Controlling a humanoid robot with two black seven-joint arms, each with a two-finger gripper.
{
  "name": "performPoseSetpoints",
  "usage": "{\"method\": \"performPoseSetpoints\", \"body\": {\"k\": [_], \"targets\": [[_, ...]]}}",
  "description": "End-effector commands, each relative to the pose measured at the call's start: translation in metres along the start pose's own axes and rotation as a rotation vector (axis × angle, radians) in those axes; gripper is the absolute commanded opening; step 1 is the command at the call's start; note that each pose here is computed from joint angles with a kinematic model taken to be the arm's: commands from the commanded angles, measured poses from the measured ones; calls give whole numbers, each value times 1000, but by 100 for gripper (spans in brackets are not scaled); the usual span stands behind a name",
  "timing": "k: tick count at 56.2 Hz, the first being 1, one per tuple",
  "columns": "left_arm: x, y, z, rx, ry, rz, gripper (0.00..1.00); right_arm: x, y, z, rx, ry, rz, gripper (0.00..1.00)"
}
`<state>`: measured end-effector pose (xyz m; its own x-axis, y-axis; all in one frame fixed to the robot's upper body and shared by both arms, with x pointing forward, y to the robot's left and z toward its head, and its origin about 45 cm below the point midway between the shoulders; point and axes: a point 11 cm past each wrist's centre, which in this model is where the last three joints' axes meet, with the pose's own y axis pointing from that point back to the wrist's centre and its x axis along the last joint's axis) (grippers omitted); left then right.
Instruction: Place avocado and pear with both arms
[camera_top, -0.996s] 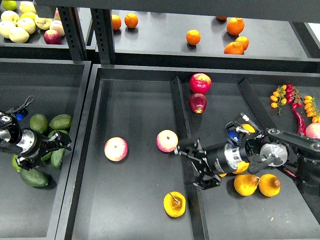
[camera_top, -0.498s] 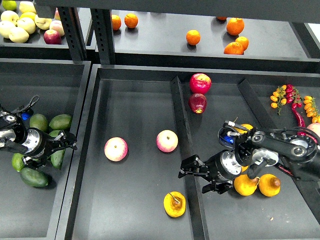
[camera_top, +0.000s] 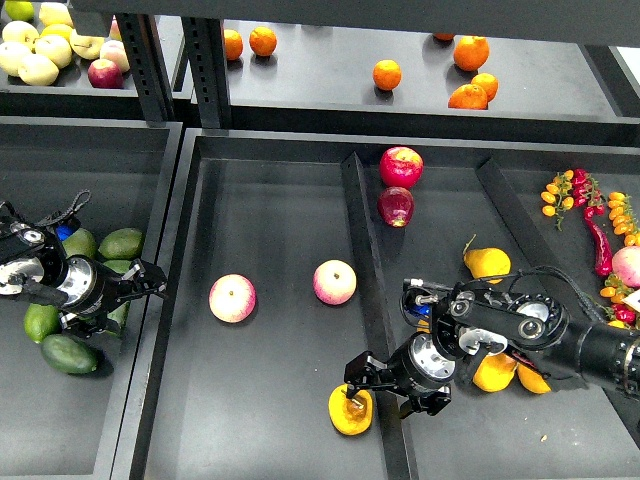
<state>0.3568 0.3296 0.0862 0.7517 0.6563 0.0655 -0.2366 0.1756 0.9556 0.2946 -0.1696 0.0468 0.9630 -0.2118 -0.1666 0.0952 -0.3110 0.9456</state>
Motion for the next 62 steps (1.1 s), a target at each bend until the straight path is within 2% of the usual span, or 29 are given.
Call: {"method": "performPoseSetpoints", "body": {"k": [1,36,43,62], "targets": [[-2,-1,1,-2,-2,-3,100,0,-6,-2,3,-14,1,100],[-4,-4,-1,3,2,-9,100,-2,-12,-16,22,-20,-3,100],[-4,-4,-2,4,3,-10,100,-1,-12,-14,-24,-10,2,100],[-5,-5,-2,5,3,-11,100,4,-12,-31,41,-57,14,100]]}}
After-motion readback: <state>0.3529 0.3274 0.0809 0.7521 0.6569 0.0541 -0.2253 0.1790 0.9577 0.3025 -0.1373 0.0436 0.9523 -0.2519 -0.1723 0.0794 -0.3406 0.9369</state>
